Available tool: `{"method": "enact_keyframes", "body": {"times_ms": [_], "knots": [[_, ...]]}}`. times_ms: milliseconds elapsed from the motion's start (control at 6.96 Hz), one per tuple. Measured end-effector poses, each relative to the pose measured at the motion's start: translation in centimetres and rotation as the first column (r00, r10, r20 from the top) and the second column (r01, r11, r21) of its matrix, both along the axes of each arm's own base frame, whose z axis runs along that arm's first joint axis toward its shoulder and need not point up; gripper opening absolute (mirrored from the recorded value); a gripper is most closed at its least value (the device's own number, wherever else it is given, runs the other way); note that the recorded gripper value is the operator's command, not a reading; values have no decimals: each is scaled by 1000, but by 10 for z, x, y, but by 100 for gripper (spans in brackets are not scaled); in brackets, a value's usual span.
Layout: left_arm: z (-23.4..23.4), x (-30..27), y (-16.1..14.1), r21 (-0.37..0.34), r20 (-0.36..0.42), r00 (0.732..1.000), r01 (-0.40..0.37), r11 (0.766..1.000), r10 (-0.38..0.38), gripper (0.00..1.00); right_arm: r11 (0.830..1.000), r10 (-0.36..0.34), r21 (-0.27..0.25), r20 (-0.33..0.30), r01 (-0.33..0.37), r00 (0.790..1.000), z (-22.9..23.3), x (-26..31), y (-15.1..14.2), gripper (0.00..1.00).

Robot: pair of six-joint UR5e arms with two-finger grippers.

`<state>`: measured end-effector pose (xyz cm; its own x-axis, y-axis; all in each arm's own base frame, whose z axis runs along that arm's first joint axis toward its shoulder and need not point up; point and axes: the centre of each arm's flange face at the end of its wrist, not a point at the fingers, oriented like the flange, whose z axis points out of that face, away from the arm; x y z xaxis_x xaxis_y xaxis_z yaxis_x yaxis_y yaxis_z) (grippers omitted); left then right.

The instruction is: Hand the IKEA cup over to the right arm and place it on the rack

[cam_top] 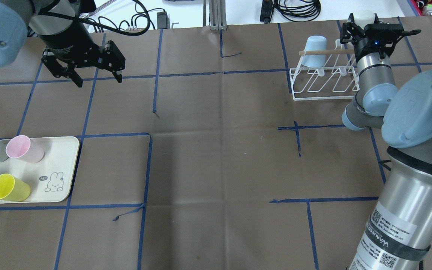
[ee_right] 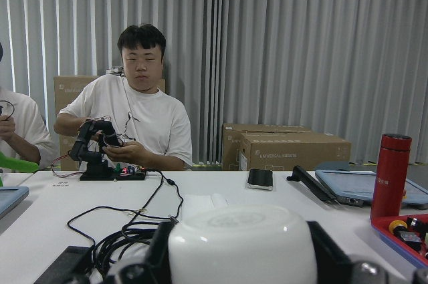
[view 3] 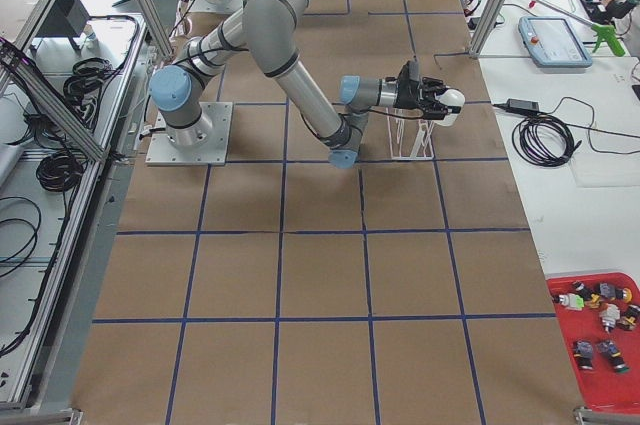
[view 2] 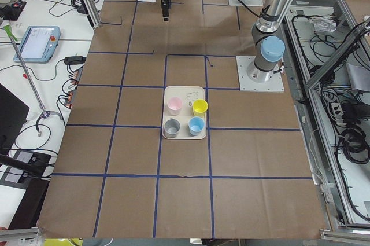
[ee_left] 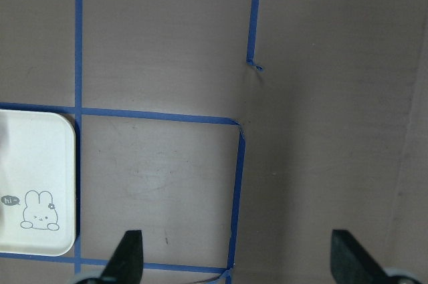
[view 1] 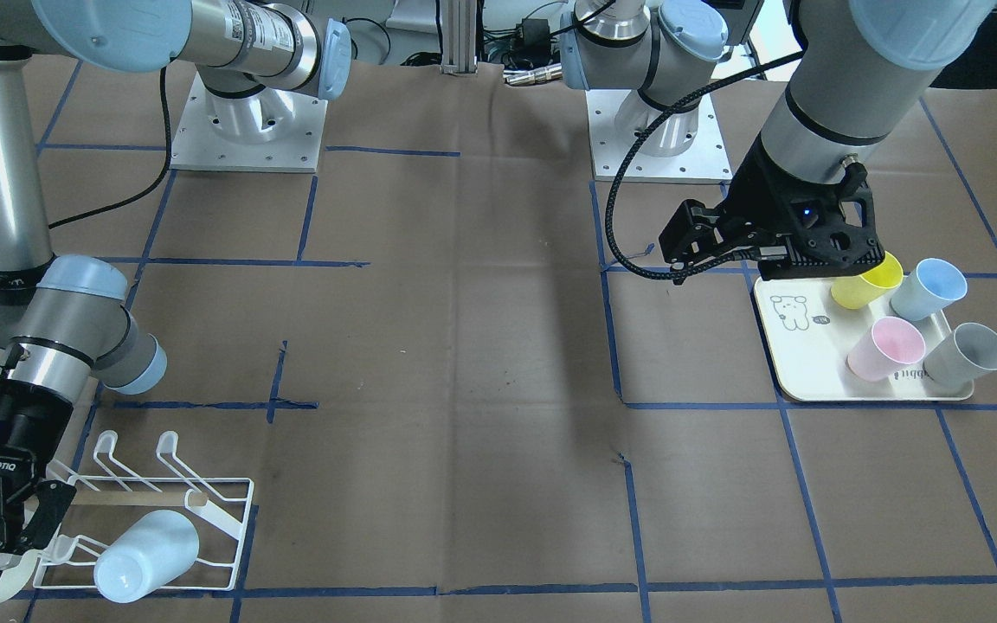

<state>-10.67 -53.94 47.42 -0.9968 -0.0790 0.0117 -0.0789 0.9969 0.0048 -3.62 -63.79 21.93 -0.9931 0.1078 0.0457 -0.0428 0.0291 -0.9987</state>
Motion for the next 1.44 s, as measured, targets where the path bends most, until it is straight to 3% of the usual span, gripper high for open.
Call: {"method": "enact_keyframes", "body": {"times_ms": [288,431,1006,1438], "knots": [[1,0,-1,-3,1,1000,0,1000,0,100,1000,-4,2,-4,4,1000,0,1,1,89],[1,0,-1,-2,1,1000,1,1000,-1,100,1000,-8,0,-9,8,1000,2,1,1,99],[0,0,-1,-1,0,1000,3,1000,-3,100,1000,-10,-10,-5,10,1000,10,1,1,99],[1,0,-1,-1,0,1000,3,1000,-3,100,999,-2,-37,-16,1,1000,55,3,1,100]]}}
